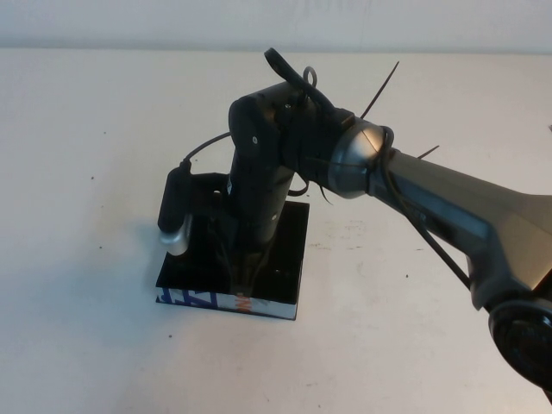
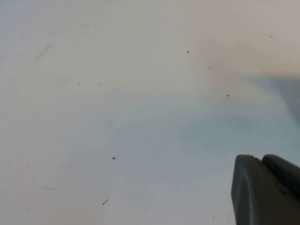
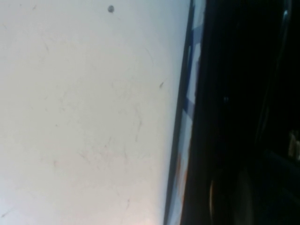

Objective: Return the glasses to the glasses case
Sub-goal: Place the glasses in the glasses case

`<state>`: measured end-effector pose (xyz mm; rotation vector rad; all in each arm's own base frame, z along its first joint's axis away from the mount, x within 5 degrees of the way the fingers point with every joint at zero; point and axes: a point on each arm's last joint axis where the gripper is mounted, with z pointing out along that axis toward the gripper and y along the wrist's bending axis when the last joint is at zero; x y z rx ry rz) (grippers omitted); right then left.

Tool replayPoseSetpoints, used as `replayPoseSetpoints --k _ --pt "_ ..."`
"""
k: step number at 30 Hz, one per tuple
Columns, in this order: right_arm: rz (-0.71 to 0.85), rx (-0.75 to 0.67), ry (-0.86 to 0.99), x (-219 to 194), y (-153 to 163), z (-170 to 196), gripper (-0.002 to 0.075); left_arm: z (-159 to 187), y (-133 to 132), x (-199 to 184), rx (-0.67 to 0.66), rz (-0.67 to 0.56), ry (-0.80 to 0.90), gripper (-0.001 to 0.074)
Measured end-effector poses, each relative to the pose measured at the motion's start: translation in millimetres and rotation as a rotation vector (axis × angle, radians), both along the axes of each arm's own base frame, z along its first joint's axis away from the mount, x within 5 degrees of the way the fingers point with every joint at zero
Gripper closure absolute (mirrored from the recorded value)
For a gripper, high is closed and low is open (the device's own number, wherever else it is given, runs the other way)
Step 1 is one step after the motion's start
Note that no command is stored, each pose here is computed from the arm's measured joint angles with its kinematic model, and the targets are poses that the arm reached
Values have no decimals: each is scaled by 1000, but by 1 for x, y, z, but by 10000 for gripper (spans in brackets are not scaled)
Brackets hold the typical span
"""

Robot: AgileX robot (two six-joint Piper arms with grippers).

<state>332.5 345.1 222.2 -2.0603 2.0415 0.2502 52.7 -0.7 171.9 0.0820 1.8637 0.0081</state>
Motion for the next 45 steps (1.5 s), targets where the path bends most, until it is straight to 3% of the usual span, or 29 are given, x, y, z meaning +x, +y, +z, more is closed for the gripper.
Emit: replayPoseSetpoints --k 10,45 --pt "-81 7 24 6 -6 0 727 0 0 0 0 0 0 736" --pt "-122 56 74 11 -11 1 726 0 0 0 0 0 0 736"
